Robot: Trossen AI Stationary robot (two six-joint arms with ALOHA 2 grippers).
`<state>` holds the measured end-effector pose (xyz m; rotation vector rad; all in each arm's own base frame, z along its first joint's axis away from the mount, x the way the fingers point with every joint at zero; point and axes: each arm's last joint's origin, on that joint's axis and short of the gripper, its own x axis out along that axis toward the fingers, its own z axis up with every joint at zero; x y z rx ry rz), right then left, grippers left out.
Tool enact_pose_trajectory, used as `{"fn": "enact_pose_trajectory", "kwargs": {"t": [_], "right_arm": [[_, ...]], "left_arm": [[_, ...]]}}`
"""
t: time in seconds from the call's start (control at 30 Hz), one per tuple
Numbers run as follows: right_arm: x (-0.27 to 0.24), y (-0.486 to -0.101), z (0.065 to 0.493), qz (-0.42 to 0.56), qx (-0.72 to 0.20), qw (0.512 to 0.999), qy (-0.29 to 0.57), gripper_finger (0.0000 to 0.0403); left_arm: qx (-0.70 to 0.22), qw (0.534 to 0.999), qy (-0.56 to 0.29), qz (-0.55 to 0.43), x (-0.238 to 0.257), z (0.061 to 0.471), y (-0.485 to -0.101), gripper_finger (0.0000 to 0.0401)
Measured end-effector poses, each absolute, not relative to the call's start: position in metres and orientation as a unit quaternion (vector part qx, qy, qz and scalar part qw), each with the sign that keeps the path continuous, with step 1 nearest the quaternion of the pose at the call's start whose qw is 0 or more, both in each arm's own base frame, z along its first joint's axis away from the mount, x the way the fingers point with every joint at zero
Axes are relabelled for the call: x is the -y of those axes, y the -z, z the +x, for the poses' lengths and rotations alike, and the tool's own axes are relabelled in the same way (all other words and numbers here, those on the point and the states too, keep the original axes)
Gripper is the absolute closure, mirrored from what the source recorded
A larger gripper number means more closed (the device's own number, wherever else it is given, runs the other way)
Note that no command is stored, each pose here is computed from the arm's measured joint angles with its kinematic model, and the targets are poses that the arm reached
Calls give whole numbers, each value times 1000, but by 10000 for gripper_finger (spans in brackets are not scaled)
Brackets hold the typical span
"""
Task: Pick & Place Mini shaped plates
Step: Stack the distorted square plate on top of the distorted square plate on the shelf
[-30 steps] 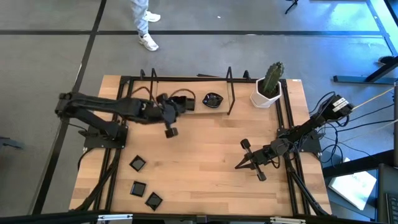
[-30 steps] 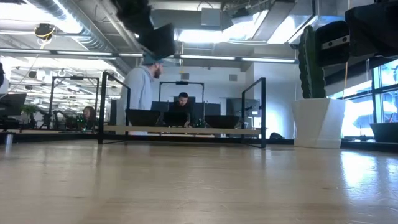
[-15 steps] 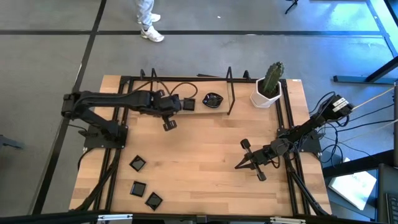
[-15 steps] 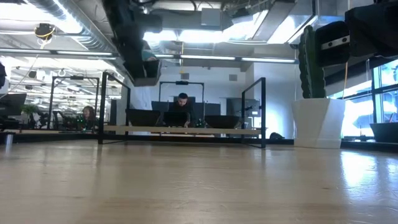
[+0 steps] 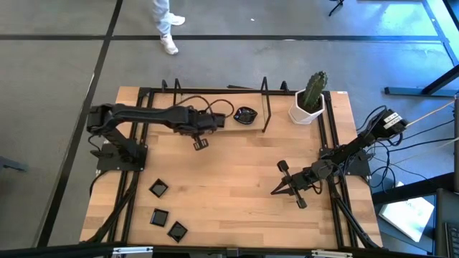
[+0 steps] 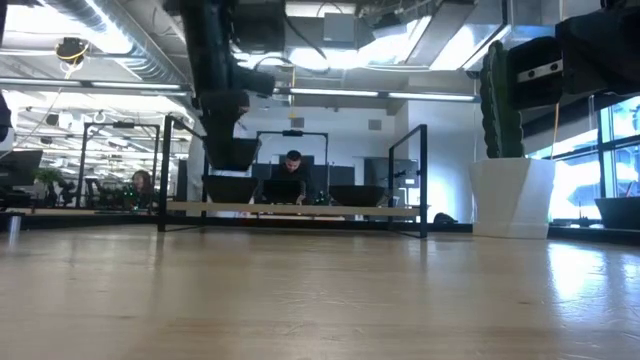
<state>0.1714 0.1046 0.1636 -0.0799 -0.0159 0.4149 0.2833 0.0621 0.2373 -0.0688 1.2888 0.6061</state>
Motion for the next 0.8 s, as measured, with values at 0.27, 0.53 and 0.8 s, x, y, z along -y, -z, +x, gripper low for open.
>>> {"fn": "enact_pose_trajectory", "kwargs": {"t": [0.27, 0.53, 0.8], "right_arm": [[-105, -163, 171, -39, 7, 978, -206, 393], [-105, -163, 171, -40, 4, 978, -206, 393], [-105, -163, 171, -40, 3, 978, -206, 393]], "left_arm": [[-621, 728, -289, -19, -70, 291, -216, 398], [-630, 718, -297, -14, -79, 292, -209, 398], [-615, 731, -296, 1, -78, 288, -222, 398]]}}
